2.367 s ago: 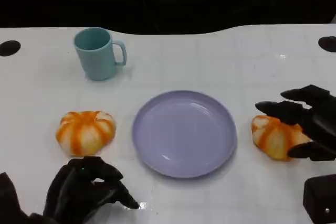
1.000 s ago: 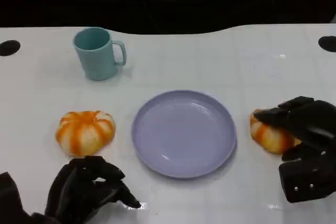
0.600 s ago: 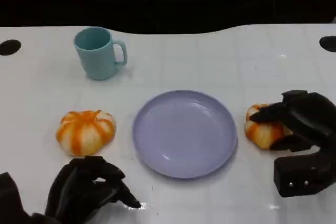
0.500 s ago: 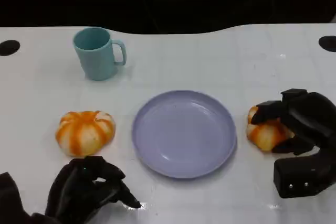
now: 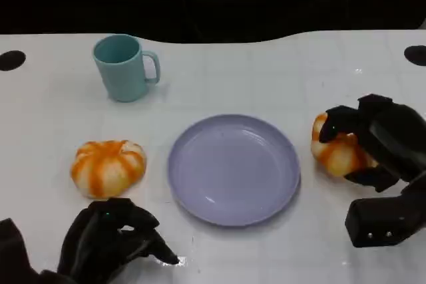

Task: Grasp the bread from the table and place it into the plate.

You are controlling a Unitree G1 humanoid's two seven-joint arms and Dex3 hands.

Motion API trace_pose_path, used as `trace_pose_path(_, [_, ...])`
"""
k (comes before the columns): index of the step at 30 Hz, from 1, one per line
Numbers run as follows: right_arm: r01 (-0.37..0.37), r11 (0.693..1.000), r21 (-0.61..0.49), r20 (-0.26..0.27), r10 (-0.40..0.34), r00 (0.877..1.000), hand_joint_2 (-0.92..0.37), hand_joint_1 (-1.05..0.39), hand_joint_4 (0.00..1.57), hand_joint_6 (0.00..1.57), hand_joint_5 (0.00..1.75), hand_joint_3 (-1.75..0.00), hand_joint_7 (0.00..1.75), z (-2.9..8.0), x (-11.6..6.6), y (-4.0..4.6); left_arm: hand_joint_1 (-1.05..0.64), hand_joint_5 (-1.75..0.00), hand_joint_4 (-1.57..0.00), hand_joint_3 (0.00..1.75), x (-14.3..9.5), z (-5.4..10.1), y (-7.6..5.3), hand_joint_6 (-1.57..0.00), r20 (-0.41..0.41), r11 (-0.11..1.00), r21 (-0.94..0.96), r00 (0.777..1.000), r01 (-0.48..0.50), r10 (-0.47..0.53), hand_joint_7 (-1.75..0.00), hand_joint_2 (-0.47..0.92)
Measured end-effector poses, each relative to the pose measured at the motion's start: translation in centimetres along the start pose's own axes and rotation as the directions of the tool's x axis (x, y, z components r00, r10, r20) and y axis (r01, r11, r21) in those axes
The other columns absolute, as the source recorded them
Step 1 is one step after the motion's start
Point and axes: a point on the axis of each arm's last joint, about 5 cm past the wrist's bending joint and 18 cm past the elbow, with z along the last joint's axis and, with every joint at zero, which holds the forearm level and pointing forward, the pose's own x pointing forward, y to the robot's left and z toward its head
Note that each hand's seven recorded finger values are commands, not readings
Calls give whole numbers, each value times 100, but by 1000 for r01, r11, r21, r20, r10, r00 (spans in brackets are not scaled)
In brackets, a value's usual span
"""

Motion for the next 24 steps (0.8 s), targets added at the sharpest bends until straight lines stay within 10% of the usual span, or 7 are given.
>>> trace_pose_path(7, [92,990,106,59,-99,993,-20,9,102,88,175,-136,156,134,134,-74,-103,-51,-157,1,-2,0,1,-157,0,1000,2,1000,0,0,-23,57])
trace_pose_path(20, [17,976,219,194,-60,979,-14,9,104,100,175,-137,134,512,345,-38,-102,-53,-157,0,-5,8,-4,-157,4,1000,7,1000,2,-2,-25,56])
trace_pose_path(24, [10,969,246,206,-62,976,-15,8,105,87,175,-135,164,610,382,33,-102,-53,-157,0,-5,11,-7,-157,5,1000,8,1000,3,-3,-25,56])
